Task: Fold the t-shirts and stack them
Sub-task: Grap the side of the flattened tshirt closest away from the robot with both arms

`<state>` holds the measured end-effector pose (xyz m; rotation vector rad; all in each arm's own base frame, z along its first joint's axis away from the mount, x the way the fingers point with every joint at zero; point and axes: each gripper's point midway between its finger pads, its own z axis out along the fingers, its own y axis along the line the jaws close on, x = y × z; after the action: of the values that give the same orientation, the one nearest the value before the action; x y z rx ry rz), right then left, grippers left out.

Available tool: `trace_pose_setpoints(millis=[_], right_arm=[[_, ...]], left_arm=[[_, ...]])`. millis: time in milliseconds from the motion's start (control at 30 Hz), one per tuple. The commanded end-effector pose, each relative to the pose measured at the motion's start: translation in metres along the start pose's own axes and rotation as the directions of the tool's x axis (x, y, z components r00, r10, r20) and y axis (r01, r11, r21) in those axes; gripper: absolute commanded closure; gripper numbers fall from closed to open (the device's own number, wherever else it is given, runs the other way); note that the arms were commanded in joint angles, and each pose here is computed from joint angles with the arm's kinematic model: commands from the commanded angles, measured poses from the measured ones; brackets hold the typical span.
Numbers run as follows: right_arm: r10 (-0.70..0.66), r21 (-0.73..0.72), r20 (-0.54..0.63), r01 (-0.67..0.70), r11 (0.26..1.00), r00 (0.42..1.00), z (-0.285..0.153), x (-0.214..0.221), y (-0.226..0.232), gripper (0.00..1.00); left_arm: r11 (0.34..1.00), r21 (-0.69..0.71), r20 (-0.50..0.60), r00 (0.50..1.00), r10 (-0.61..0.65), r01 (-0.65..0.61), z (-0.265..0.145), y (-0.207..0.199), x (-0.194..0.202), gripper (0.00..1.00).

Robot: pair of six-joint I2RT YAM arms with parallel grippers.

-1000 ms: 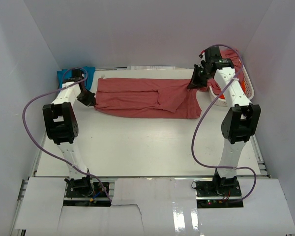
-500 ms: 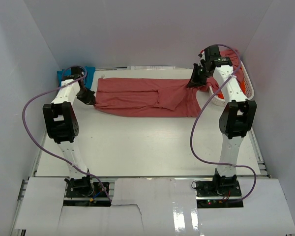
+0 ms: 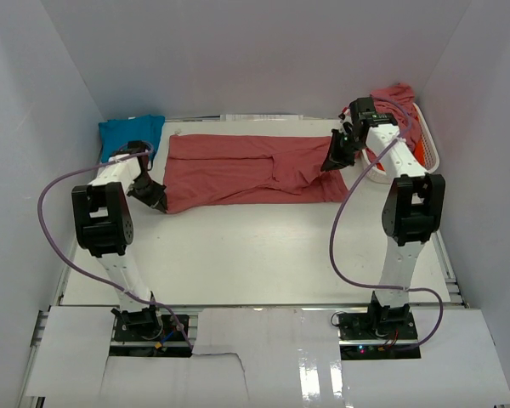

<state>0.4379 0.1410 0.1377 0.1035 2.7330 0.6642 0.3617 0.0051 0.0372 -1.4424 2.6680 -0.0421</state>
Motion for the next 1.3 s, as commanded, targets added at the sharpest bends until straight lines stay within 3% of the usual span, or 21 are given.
trace_pose_setpoints(millis=[0,633,1267], right_arm=[[-0.071,-0.071,0.071,0.076,0.995,0.995,-0.038,0.011,0.032,0.92],[-0.055,-0.121,-0.050,0.048,0.991,0.997,-0.082,0.153,0.040,0.92],[-0.007,-0.116,-0.113,-0.006,0.993,0.994,-0.111,0.223,0.026,0.92]], left_arm=[[0.999,0.054,0.083,0.997,0.002,-0.006,-0.031,-0.001,-0.007,1.00],[0.998,0.042,0.104,0.994,0.043,-0.048,-0.040,0.024,0.007,1.00],[0.997,0.015,0.096,0.993,0.074,-0.076,-0.033,0.035,0.011,1.00]])
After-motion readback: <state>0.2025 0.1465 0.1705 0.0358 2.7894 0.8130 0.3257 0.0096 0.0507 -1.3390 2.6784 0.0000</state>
